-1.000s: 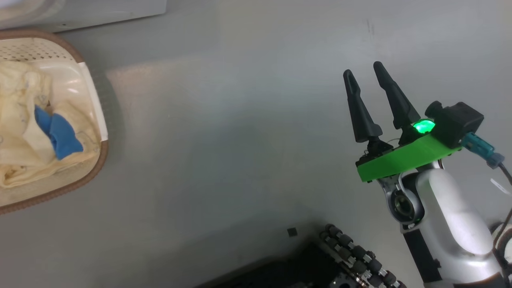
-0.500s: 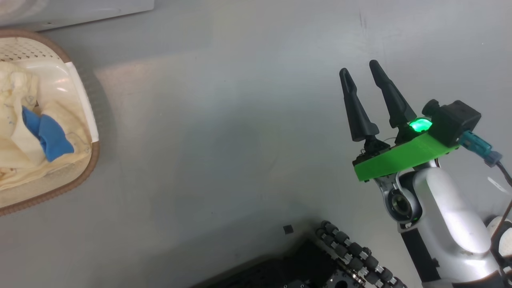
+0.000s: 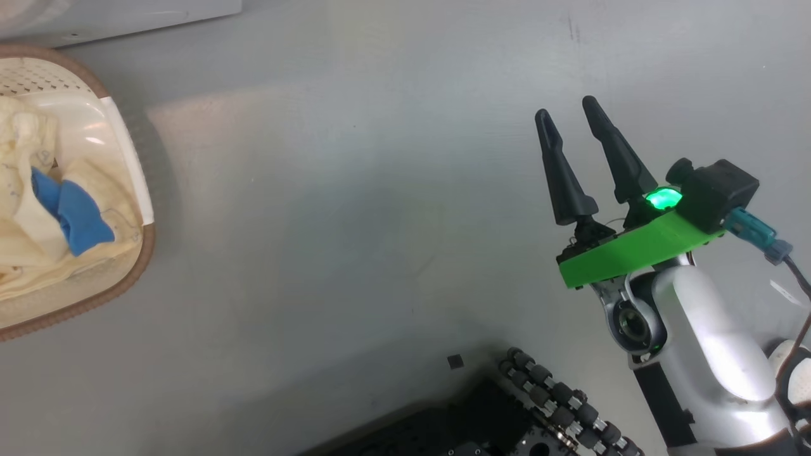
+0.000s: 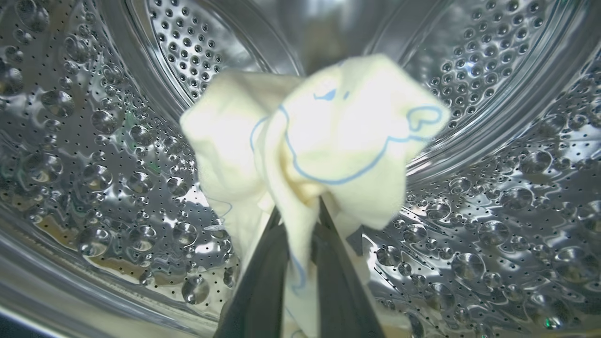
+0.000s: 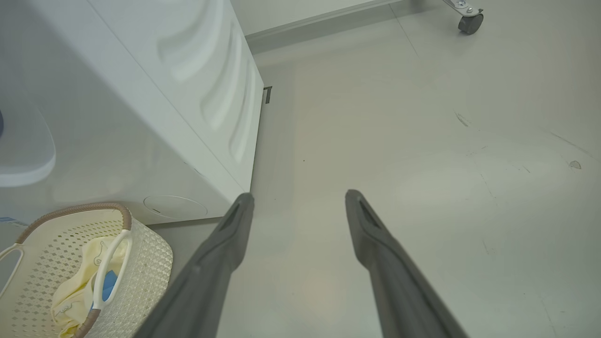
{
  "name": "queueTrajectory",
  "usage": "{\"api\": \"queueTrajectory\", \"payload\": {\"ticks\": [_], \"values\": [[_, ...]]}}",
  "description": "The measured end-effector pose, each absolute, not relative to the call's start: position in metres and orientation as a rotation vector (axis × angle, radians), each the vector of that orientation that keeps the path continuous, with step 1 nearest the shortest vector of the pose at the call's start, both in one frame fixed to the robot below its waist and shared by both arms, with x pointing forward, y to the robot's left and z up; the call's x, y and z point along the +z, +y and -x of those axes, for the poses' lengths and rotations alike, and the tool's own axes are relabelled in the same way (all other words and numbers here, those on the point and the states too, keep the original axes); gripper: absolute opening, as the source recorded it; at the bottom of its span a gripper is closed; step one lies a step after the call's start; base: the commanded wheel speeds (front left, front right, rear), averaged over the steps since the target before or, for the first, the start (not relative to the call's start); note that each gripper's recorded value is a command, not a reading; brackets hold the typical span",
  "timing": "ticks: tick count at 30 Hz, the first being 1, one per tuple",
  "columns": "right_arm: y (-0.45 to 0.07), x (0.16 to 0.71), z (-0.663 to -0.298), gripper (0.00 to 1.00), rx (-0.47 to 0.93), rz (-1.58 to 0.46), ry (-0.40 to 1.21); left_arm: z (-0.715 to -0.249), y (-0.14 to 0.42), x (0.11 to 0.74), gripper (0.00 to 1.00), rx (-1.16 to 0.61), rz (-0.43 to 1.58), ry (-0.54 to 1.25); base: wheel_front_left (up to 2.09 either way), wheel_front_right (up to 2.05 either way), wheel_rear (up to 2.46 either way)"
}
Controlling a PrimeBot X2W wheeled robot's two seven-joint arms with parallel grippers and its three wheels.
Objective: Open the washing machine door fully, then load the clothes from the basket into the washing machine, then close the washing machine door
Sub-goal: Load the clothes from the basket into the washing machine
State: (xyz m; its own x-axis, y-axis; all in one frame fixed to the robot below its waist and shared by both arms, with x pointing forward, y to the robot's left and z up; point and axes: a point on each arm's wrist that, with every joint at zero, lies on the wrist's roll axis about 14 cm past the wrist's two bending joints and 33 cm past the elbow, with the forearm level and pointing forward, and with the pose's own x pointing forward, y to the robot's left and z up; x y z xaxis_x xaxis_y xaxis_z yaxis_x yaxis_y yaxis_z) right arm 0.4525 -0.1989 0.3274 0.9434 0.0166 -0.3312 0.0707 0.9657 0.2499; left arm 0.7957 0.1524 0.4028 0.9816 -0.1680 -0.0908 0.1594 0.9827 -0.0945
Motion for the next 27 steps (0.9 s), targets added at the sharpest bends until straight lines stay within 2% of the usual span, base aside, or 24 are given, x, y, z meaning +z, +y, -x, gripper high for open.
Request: {"api": "queueTrajectory", "payload": {"ticks": [5,6,7,8,19,27], "values": [[-0.199,0.329,-0.453,1.0,-0.028,-0.262,0.335,-0.794,0.15,0.399,0.0,-0.173,0.088,0.115,0.0,0.0,0.0],[-0.199,0.33,-0.453,1.0,-0.028,-0.262,0.333,-0.794,0.148,0.399,0.25,-0.179,0.081,0.117,0.0,0.0,0.0],[-0.199,0.33,-0.453,1.0,-0.028,-0.262,0.331,-0.793,0.146,0.4,0.93,-0.187,0.07,0.117,0.0,0.0,0.0],[-0.199,0.331,-0.453,1.0,-0.027,-0.263,0.329,-0.793,0.145,0.401,1.0,-0.19,0.065,0.115,0.0,0.0,0.0],[-0.198,0.347,-0.457,1.0,-0.017,-0.257,0.289,-0.782,0.147,0.423,1.0,-0.204,0.046,0.092,0.0,0.0,0.0],[-0.194,0.374,-0.465,1.0,0.009,-0.223,0.219,-0.748,0.137,0.427,1.0,-0.248,0.033,0.12,0.0,0.0,0.0]]}}
